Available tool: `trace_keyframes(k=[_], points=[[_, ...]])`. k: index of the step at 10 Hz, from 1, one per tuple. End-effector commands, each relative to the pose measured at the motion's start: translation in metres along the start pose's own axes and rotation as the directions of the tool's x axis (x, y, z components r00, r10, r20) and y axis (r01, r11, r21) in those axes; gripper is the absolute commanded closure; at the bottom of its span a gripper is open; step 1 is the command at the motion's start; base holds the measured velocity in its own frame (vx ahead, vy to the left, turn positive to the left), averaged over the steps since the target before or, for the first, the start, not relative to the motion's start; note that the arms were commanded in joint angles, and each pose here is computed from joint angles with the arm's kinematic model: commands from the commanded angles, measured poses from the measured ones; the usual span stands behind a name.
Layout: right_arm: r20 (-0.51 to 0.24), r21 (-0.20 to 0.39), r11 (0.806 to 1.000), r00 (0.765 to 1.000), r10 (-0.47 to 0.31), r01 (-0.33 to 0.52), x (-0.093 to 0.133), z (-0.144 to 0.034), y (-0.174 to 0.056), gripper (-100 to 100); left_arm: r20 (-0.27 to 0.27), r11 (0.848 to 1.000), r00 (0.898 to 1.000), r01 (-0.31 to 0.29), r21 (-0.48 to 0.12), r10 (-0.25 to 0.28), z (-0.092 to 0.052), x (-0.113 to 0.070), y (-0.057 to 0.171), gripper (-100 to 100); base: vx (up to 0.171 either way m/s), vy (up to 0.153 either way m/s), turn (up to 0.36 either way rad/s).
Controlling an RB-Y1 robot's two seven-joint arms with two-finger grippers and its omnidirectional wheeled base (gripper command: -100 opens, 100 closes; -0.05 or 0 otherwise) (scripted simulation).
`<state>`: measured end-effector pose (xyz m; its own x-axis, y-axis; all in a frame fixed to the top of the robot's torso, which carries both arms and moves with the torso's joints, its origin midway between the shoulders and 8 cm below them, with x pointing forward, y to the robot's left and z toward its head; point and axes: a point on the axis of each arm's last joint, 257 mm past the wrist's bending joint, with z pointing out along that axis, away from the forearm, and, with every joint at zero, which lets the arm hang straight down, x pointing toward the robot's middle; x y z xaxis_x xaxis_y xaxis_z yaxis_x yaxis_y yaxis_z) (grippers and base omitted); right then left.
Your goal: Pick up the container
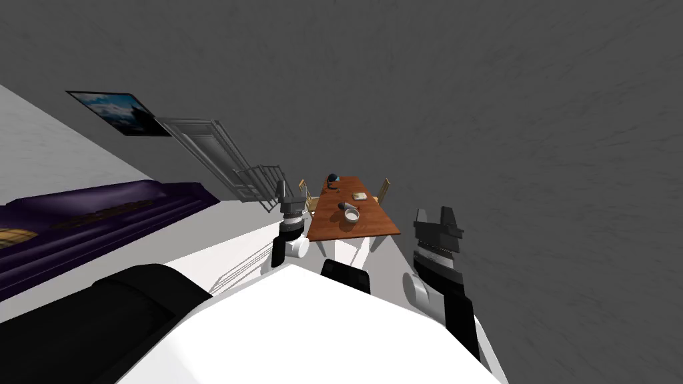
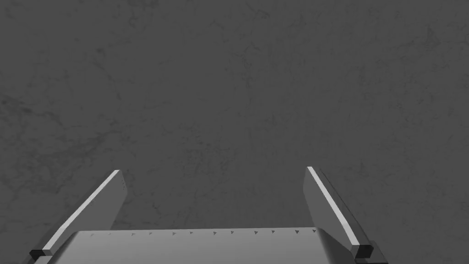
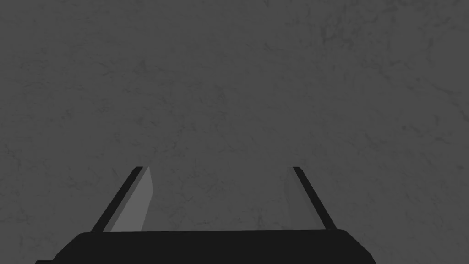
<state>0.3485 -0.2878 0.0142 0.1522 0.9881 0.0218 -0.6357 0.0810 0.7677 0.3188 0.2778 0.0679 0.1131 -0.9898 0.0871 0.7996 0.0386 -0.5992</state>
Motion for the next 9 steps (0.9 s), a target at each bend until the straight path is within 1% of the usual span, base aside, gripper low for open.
trace_keyframes(k=[1,3,5,6,7,8,9], points=[[-0.040,0.011,1.000,0.999,-0.009,0.009,0.010,-0.001,-0.007,-100,0.000,1.000,1.000,0.000,0.000,0.000,0.000,0.000,0.000,0,-0.031,0.003,0.075],[-0.117,0.033,0.999,0.993,-0.023,0.027,0.029,-0.005,-0.023,-100,0.000,1.000,1.000,0.000,0.000,0.000,0.000,0.000,0.000,0,-0.069,-0.009,0.115],[-0.217,0.053,0.997,0.976,-0.036,0.049,0.057,-0.013,-0.042,-100,0.000,1.000,1.000,0.000,0.000,0.000,0.000,0.000,0.000,0,-0.099,0.014,0.173],[-0.217,0.064,0.997,0.976,-0.036,0.051,0.056,-0.015,-0.047,-100,0.000,1.000,1.000,0.000,0.000,0.000,0.000,0.000,0.000,0,-0.076,0.012,0.059],[-0.273,0.081,0.994,0.961,-0.041,0.066,0.072,-0.023,-0.061,-100,0.000,1.000,1.000,0.000,0.000,0.000,0.000,0.000,0.000,0,-0.082,-0.001,0.149],[-0.330,0.088,0.993,0.943,-0.043,0.076,0.088,-0.030,-0.070,-100,0.000,1.000,1.000,0.000,0.000,0.000,0.000,0.000,0.000,0,-0.101,-0.001,0.235],[-0.334,0.099,0.992,0.941,-0.047,0.084,0.088,-0.033,-0.076,-100,0.000,1.000,1.000,0.000,0.000,0.000,0.000,0.000,0.000,0,-0.072,0.009,0.086]])
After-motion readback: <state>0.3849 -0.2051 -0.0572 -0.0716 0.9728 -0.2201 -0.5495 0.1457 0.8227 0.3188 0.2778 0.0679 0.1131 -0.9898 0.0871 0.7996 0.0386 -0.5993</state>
